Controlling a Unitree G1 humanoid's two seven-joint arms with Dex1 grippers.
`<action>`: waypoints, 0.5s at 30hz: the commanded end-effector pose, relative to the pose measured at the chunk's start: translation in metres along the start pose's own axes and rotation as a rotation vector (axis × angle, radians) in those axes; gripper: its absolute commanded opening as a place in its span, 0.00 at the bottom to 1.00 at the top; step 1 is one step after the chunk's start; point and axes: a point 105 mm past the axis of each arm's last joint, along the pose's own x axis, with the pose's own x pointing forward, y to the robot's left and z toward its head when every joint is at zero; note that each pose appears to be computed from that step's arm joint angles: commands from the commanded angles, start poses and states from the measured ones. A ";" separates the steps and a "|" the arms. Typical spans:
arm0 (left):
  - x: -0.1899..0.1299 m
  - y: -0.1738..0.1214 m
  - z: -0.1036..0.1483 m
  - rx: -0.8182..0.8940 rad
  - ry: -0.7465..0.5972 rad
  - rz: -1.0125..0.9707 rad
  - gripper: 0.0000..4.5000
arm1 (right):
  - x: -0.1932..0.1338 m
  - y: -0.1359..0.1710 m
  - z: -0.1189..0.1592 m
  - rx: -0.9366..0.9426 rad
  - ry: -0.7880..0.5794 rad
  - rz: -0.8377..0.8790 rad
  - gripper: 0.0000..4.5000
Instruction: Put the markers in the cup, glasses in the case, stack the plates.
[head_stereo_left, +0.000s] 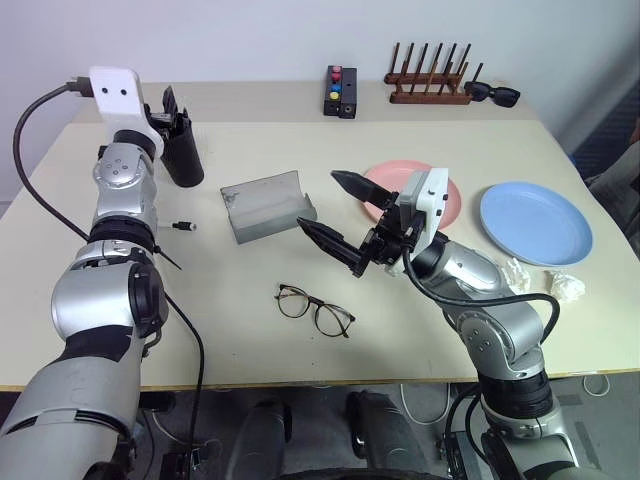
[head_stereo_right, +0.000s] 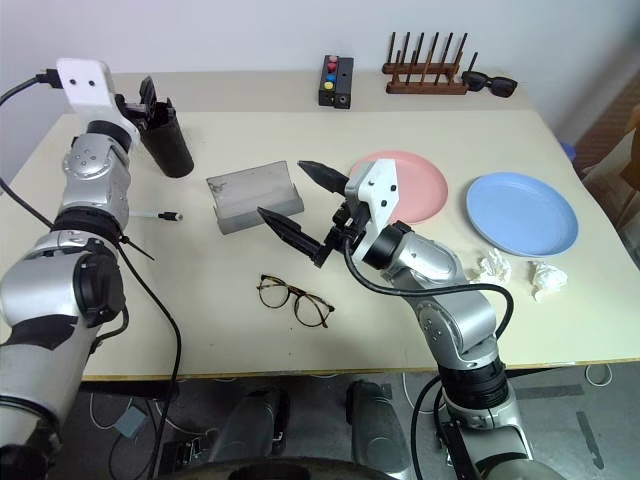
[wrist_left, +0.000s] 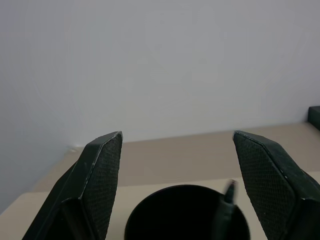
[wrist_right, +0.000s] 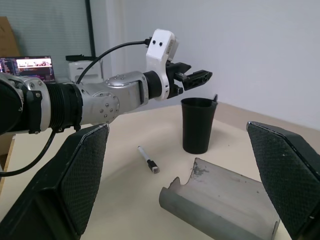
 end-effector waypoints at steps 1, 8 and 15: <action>0.002 0.012 0.016 -0.010 -0.054 0.029 0.79 | 0.002 0.003 0.009 -0.021 -0.039 0.016 1.00; 0.004 0.005 0.037 0.029 -0.099 -0.155 0.79 | 0.003 0.002 0.010 -0.025 -0.036 0.016 1.00; -0.022 -0.023 0.024 0.295 0.083 -0.722 0.99 | -0.001 0.001 0.009 -0.026 -0.022 0.010 1.00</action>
